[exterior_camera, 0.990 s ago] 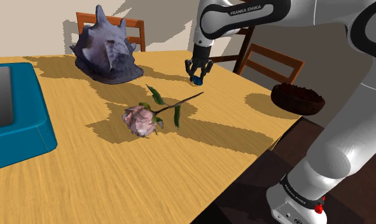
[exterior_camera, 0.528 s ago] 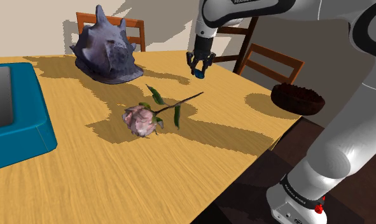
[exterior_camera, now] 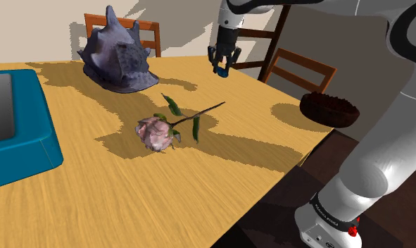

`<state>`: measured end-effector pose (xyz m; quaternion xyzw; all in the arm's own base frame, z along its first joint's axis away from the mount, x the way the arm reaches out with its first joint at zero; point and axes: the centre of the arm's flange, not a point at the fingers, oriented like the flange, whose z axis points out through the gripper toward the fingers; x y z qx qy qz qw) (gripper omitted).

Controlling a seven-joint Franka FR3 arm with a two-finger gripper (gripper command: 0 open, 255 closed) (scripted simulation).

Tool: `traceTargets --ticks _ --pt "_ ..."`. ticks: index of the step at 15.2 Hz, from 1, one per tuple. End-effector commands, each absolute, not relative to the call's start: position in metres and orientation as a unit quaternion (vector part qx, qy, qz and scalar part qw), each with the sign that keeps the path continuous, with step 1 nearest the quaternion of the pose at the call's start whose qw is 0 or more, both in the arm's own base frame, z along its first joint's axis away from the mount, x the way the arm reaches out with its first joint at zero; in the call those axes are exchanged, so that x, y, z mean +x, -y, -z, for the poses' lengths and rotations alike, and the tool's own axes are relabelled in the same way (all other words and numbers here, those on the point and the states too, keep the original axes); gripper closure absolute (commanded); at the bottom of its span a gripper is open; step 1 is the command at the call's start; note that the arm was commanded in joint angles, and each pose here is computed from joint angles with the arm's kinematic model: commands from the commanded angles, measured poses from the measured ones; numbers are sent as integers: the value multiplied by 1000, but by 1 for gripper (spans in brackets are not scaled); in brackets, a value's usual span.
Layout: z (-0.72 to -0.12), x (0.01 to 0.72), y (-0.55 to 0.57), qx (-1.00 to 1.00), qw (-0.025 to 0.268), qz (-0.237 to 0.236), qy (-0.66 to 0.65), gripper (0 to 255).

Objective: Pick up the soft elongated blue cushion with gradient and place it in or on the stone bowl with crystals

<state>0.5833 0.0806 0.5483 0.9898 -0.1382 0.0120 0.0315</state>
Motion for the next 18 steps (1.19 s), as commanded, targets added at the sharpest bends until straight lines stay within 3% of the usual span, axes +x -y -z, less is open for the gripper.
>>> traceTargets --ticks 1,18 --pt "-559 582 -80 990 32 -12 138 255" --pt "-635 561 -64 990 32 -12 138 255"
